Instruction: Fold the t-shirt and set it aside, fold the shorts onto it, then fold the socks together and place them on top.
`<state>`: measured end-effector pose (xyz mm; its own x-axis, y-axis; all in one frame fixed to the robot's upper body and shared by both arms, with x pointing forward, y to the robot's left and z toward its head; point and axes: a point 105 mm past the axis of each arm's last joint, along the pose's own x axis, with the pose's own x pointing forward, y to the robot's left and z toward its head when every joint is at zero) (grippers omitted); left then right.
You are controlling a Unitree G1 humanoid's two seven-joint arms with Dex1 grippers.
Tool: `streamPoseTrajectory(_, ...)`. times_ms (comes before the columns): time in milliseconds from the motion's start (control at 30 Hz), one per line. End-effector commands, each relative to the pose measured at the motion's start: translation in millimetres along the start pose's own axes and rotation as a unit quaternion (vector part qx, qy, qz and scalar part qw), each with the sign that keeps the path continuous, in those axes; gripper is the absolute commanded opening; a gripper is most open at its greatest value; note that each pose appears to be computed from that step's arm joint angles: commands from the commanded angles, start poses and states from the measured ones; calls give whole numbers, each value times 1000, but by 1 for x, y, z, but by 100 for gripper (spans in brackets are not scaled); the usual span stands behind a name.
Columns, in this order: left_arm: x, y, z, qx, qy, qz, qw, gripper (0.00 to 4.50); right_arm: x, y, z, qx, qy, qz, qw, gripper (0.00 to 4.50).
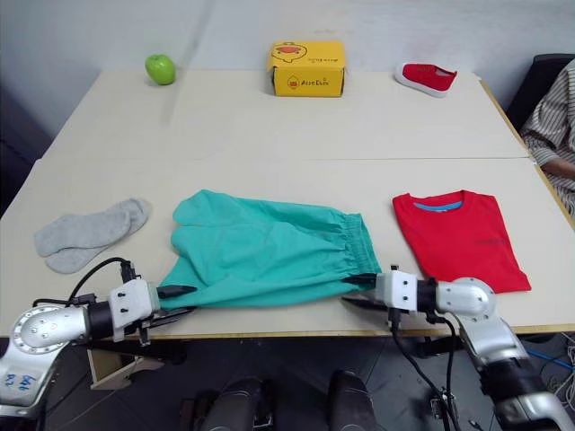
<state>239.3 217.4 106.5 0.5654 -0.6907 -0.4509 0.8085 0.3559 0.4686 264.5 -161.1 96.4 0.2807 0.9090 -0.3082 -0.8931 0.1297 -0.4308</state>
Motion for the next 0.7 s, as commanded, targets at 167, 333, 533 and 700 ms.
streamPoseTrajectory(167, -43, 8, 68, -173, -143, -80, 971, 143, -24, -11, 72, 199, -116, -11, 973, 243)
streamPoseTrajectory(333, 4, 29, 84, -124, -171, -67, 975, 3, 21, -18, 80, 191, -134, -52, 971, 114)
streamPoseTrajectory(533, 76, 36, 82, -33, -153, -61, 986, 0, 66, -27, 61, 102, -94, -160, 977, 3)
streamPoseTrajectory(700, 137, 44, 75, -40, -135, 28, 990, 0, 76, -37, 30, 46, -45, -304, 950, 3)
